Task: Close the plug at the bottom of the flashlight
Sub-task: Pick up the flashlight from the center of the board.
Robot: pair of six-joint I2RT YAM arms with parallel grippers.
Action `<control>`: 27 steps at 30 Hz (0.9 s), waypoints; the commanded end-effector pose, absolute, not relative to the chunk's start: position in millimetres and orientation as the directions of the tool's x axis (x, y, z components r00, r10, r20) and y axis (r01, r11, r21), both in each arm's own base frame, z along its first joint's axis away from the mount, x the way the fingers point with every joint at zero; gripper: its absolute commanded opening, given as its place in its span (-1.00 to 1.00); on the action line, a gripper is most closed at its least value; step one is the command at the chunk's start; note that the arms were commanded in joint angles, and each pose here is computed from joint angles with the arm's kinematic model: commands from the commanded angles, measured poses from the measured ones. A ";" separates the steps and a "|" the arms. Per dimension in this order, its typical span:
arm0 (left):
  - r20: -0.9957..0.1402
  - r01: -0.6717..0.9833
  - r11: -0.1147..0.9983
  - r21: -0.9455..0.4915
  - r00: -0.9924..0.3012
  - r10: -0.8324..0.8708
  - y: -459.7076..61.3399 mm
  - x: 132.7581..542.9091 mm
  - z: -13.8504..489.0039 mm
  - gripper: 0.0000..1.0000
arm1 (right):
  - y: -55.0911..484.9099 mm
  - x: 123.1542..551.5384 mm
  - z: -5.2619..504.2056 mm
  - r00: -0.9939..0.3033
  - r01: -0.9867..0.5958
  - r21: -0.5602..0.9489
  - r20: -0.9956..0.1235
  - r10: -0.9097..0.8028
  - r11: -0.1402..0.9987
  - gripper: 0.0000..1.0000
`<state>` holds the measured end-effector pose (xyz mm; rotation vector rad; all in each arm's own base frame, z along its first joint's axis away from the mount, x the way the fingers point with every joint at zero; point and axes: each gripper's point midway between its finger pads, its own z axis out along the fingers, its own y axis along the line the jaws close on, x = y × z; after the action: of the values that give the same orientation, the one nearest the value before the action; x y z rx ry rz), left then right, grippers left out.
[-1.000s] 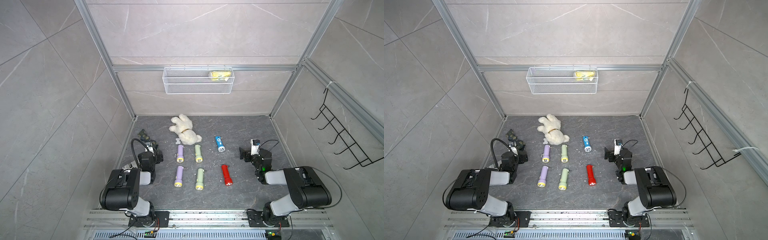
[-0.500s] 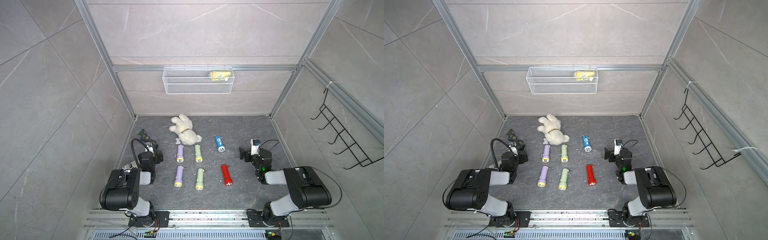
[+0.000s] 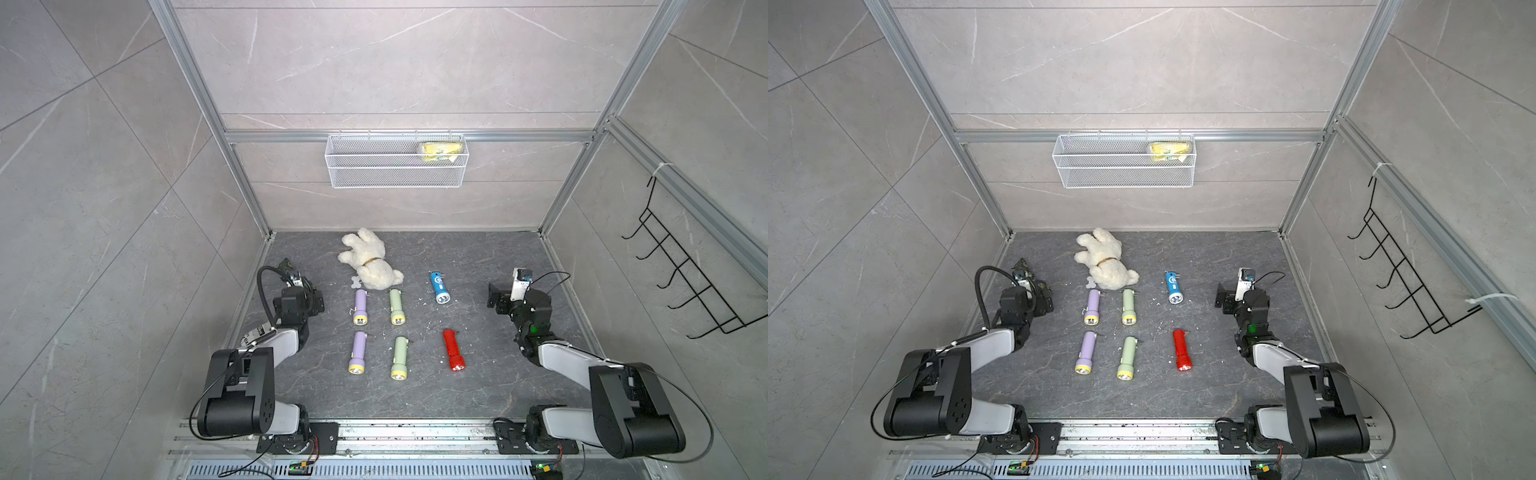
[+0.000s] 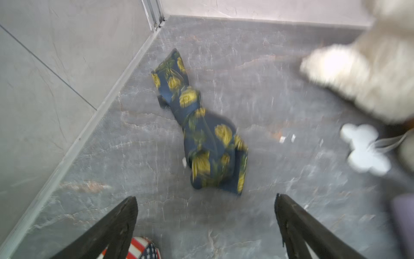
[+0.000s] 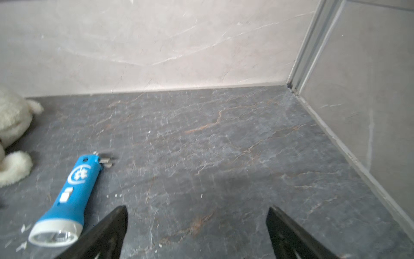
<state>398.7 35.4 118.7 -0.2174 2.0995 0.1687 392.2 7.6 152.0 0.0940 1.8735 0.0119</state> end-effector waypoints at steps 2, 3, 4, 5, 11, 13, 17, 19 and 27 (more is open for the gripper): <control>-0.777 -0.316 0.948 -0.043 -0.586 -0.231 35.1 387.2 152.1 0.99 | -19.2 387.8 144.6 -0.438 0.320 0.153 -0.851 0.289 0.935 0.99; -0.774 -0.321 0.945 -0.068 -0.580 -0.253 30.6 386.8 157.2 0.99 | -16.6 390.3 143.5 -0.479 0.325 0.155 -0.823 0.304 0.933 1.00; -0.775 -0.318 0.944 -0.089 -0.574 -0.267 23.6 386.6 162.5 0.99 | -11.1 392.8 142.3 -0.522 0.313 0.164 -0.793 0.314 0.935 0.99; -0.771 -0.318 0.943 -0.093 -0.577 -0.271 17.8 384.8 164.6 0.99 | -5.3 396.1 143.2 -0.545 0.294 0.179 -0.776 0.318 0.939 0.99; -0.680 -0.314 0.948 -0.059 -0.682 -0.268 -41.4 367.8 151.6 0.99 | 19.6 400.8 151.4 -0.617 0.208 0.258 -0.714 0.331 0.944 0.99; -0.621 -0.303 0.952 -0.041 -0.739 -0.262 -61.6 362.0 136.4 0.97 | 21.9 398.3 152.7 -0.639 0.204 0.261 -0.695 0.330 0.944 1.00; -0.510 -0.241 0.969 -0.044 -0.829 -0.230 -100.0 364.3 115.7 0.93 | 29.3 393.3 151.2 -0.660 0.180 0.286 -0.675 0.331 0.941 1.00; -0.459 -0.213 0.976 -0.036 -0.865 -0.206 -112.6 369.1 110.1 0.88 | 29.8 391.3 148.0 -0.669 0.181 0.286 -0.666 0.331 0.941 1.00; -0.307 -0.116 0.993 0.014 -0.946 -0.106 -145.0 381.3 89.5 0.65 | 31.4 386.0 137.9 -0.691 0.165 0.271 -0.654 0.307 0.948 0.99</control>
<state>398.1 -138.7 97.0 -0.2088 2.7129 0.0385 391.3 28.0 145.6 0.3437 2.3088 0.2391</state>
